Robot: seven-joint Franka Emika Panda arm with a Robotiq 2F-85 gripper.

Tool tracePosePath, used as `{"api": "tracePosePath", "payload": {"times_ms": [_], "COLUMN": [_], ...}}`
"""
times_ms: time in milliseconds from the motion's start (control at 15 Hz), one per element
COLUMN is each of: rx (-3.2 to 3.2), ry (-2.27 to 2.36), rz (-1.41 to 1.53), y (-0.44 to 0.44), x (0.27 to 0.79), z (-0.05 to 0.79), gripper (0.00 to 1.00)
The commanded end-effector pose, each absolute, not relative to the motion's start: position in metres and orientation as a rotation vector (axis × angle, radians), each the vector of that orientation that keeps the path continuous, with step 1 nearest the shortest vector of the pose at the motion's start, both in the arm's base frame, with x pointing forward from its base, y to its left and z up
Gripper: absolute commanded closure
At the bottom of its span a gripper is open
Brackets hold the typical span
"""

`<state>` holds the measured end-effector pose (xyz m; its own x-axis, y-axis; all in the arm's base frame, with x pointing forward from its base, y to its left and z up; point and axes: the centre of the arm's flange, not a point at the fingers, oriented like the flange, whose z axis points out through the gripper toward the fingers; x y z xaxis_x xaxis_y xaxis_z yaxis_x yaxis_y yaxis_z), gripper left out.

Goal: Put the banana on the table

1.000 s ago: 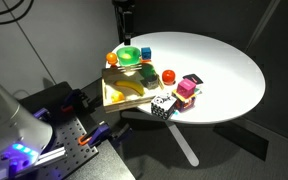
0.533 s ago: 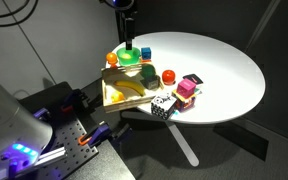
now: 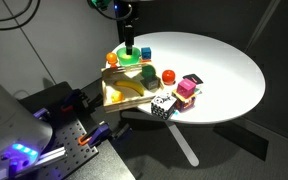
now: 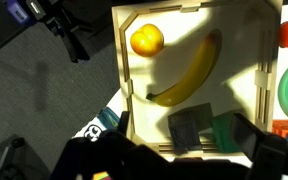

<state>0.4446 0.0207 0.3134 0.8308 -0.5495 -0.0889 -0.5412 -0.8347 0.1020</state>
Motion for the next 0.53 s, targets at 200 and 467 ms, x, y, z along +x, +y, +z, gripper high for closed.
{"api": "tracePosePath", "payload": {"times_ms": [200, 467], "rx": [2.964, 2.97], "ry": [-0.864, -0.853], "rz": [-0.135, -0.103], "y": [0.029, 0.033], "x": [0.451, 0.448], "z": [0.279, 0.253], "gripper": [0.0, 0.0]}}
